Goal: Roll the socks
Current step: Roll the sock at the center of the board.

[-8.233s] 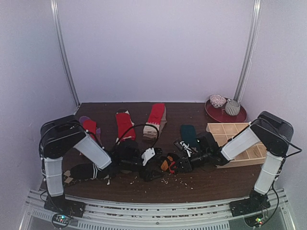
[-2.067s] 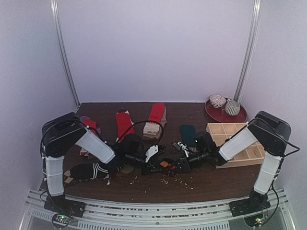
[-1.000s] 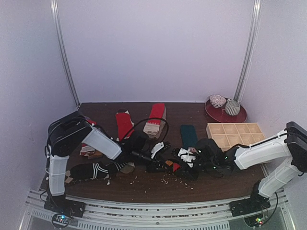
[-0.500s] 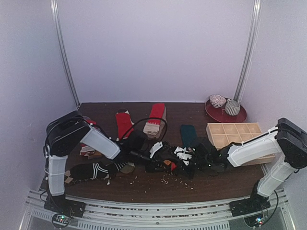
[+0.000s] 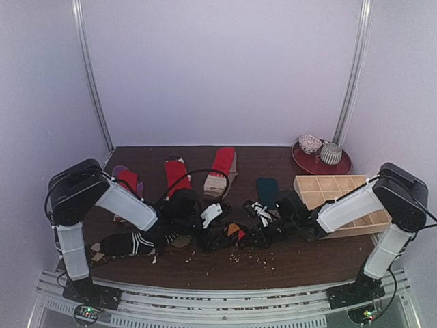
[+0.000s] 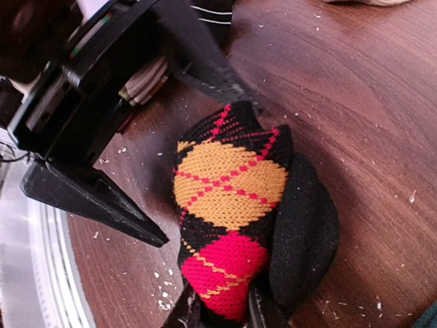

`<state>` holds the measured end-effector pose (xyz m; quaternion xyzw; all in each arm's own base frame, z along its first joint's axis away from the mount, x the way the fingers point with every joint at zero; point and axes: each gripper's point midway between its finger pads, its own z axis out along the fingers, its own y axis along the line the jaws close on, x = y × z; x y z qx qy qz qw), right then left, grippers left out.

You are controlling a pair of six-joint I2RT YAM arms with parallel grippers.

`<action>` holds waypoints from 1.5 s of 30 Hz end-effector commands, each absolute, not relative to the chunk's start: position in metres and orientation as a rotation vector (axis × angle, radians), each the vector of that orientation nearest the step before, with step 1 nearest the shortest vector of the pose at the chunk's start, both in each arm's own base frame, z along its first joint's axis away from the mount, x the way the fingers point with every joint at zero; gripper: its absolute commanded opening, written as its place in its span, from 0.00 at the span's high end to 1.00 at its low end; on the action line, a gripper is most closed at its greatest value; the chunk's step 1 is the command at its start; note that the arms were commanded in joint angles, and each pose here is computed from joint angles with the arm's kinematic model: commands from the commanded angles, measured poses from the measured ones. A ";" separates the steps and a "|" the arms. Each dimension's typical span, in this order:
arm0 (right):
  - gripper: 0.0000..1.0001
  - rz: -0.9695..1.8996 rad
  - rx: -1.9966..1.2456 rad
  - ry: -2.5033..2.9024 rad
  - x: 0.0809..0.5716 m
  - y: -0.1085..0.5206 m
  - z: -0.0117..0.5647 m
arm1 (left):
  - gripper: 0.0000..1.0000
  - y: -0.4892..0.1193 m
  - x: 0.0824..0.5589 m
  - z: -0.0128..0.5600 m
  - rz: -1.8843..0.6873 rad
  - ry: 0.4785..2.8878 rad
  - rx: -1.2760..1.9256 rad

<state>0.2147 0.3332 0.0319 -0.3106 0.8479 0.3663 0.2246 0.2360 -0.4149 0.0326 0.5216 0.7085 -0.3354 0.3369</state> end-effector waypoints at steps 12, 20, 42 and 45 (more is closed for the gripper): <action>0.81 1.022 -0.746 2.853 0.154 0.274 -0.049 | 0.06 -0.423 0.240 0.105 -0.871 1.436 1.318; 0.82 1.026 -0.738 2.860 0.153 0.270 -0.050 | 0.02 -0.432 0.249 0.096 -0.998 1.431 1.369; 0.82 1.005 -0.729 2.880 0.158 0.261 -0.055 | 0.49 -0.445 0.231 0.048 -1.242 1.548 1.465; 0.82 1.000 -0.730 2.884 0.158 0.261 -0.055 | 0.70 -0.446 0.231 0.043 -1.258 1.565 1.468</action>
